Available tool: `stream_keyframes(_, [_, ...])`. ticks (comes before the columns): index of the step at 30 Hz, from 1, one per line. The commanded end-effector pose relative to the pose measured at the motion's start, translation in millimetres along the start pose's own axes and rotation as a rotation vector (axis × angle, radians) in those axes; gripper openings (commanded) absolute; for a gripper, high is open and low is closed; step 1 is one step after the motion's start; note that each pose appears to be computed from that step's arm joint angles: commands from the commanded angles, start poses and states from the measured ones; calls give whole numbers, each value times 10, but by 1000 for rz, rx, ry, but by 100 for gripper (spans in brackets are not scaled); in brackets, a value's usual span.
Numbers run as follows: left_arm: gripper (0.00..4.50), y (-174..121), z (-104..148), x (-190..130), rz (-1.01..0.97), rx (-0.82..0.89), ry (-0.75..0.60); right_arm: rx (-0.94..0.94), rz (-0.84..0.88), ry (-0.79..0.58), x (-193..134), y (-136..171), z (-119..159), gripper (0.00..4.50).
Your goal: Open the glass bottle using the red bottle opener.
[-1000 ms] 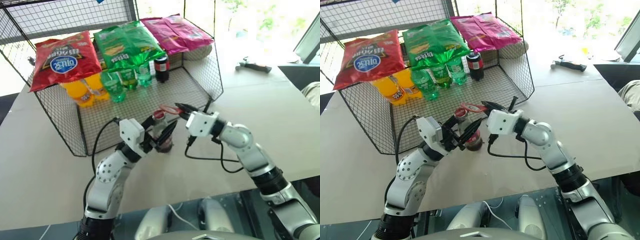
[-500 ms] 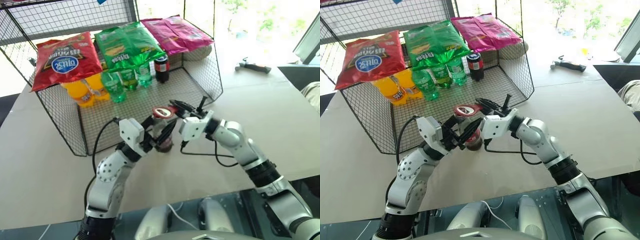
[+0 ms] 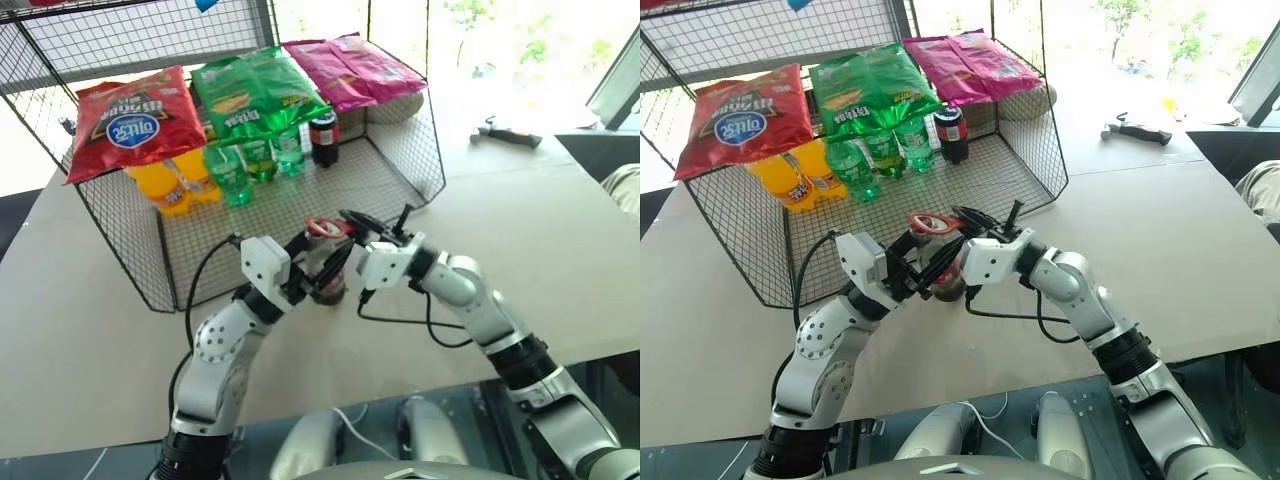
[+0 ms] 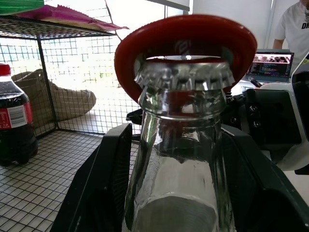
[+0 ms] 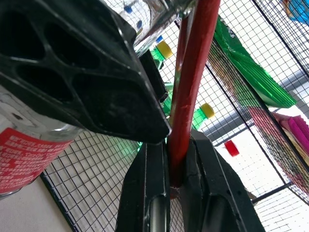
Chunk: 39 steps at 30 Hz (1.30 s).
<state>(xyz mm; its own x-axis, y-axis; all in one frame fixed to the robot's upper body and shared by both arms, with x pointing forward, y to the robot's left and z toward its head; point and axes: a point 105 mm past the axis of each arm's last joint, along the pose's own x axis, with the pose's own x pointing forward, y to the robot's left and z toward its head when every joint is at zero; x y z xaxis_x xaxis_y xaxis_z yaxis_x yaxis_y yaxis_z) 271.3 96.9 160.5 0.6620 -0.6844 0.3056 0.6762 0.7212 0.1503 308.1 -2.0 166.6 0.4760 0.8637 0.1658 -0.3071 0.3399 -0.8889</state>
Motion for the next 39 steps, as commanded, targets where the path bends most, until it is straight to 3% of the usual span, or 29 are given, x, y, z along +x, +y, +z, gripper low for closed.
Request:
stream_keyframes(1, [205,-1,-81,-3,12,-23,35,-109,94,-91,39,154,176,0])
stream_keyframes(10, [205,-12,-119,20,23,-32,35,-278,-39,-137,98,-395,167,0])
stream_keyframes(26, [205,-22,-159,27,27,-41,38,-481,-142,-176,63,-774,141,0])
stream_keyframes(30, [205,-19,-157,23,28,-41,38,-451,-189,-174,52,-840,144,0])
stream_keyframes(39, [205,-11,-59,20,30,-55,-4,-179,-272,-98,-29,-829,-35,0])
